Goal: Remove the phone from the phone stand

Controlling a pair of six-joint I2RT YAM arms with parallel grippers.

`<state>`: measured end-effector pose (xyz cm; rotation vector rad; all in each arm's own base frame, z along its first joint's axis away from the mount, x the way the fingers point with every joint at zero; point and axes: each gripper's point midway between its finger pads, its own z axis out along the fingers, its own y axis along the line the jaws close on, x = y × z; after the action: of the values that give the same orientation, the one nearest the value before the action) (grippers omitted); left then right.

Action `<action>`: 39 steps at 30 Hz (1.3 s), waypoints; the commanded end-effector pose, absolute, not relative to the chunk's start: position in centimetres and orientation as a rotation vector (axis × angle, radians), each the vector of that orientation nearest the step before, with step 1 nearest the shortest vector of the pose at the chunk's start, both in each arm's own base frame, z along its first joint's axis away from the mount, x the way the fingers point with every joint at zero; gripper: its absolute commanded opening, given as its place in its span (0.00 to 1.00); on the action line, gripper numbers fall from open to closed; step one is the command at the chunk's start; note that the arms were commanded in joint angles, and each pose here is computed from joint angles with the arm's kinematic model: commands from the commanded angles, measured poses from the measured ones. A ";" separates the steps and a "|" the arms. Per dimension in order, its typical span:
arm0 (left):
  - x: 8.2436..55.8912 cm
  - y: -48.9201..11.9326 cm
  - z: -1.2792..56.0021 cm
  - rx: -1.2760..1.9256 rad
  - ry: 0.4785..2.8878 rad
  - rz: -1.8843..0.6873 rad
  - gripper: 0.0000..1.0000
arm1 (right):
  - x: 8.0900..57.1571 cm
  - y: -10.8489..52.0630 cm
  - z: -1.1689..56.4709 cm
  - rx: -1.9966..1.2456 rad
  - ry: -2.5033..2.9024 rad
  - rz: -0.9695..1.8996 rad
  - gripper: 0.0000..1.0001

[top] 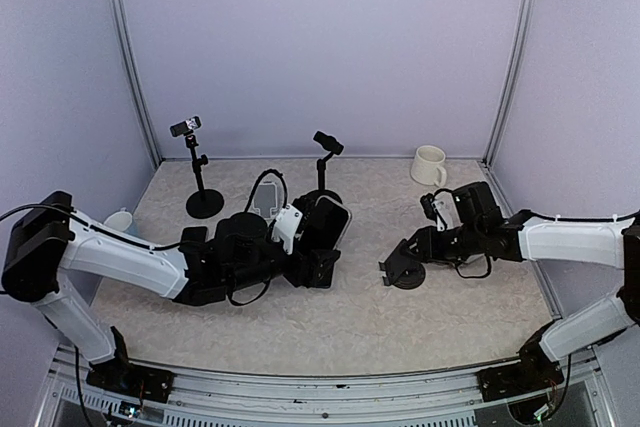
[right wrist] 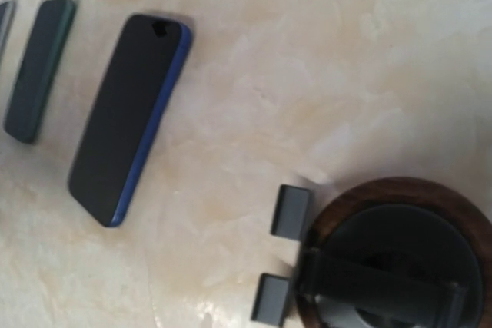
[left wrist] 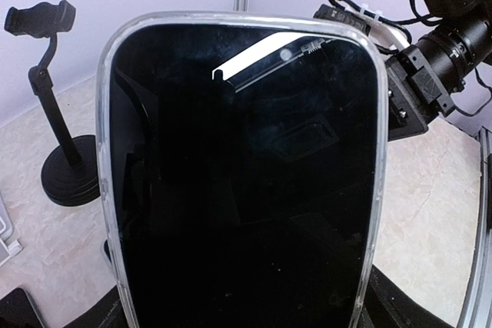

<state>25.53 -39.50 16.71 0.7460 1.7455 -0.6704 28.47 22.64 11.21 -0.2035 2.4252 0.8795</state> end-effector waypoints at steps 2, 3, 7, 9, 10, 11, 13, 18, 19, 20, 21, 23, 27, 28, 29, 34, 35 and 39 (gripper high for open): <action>26.3 -38.2 20.6 0.626 1.654 -0.675 0.50 | 29.7 23.1 10.1 -0.211 2.417 0.876 0.29; 26.4 -37.9 20.8 0.615 1.653 -0.670 0.50 | 29.9 23.1 9.8 -0.203 2.425 0.865 0.24; 26.4 -37.0 21.1 0.592 1.649 -0.656 0.50 | 31.1 23.1 9.8 -0.172 2.427 0.835 0.04; 26.4 -36.7 21.3 0.583 1.646 -0.649 0.50 | 31.7 23.2 10.2 -0.148 2.420 0.833 0.00; 26.4 -36.5 21.3 0.580 1.649 -0.642 0.50 | 32.1 23.2 10.5 -0.134 2.412 0.837 0.00; 26.5 -36.4 21.3 0.579 1.649 -0.637 0.50 | 32.6 23.2 10.8 -0.124 2.403 0.839 0.00; 26.4 -36.2 21.2 0.580 1.651 -0.631 0.50 | 33.6 23.3 11.4 -0.111 2.386 0.837 0.00; 26.4 -35.6 21.2 0.574 1.651 -0.617 0.50 | 37.3 23.7 13.3 -0.104 2.337 0.842 0.00; 26.4 -35.5 21.2 0.572 1.651 -0.615 0.50 | 38.0 23.8 13.5 -0.106 2.331 0.842 0.00; 26.4 -35.4 21.2 0.570 1.651 -0.613 0.50 | 38.7 24.1 13.8 -0.107 2.324 0.845 0.00; 26.4 -35.3 21.1 0.569 1.653 -0.610 0.50 | 39.3 24.3 14.0 -0.104 2.320 0.848 0.00; 26.3 -35.0 20.9 0.562 1.659 -0.605 0.50 | 40.8 24.5 14.7 -0.097 2.302 0.836 0.00; 26.3 -34.5 20.7 0.547 1.662 -0.606 0.50 | 43.6 24.6 14.9 -0.099 2.296 0.794 0.00; 26.3 -34.4 20.7 0.544 1.661 -0.607 0.50 | 44.3 24.6 14.8 -0.102 2.298 0.781 0.00; 26.2 -34.3 20.8 0.543 1.659 -0.608 0.50 | 44.9 24.6 14.5 -0.103 2.306 0.767 0.00; 26.0 -33.8 20.8 0.530 1.656 -0.615 0.50 | 47.9 24.2 13.9 -0.099 2.317 0.696 0.00; 26.0 -33.7 20.7 0.527 1.657 -0.616 0.50 | 48.4 24.0 13.7 -0.096 2.321 0.681 0.00; 25.9 -33.7 20.3 0.533 1.661 -0.617 0.50 | 50.1 23.6 12.9 -0.093 2.334 0.634 0.00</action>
<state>25.58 -33.86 17.28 0.6133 1.7455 -0.5614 48.06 24.48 12.57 -0.0854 2.3488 0.7034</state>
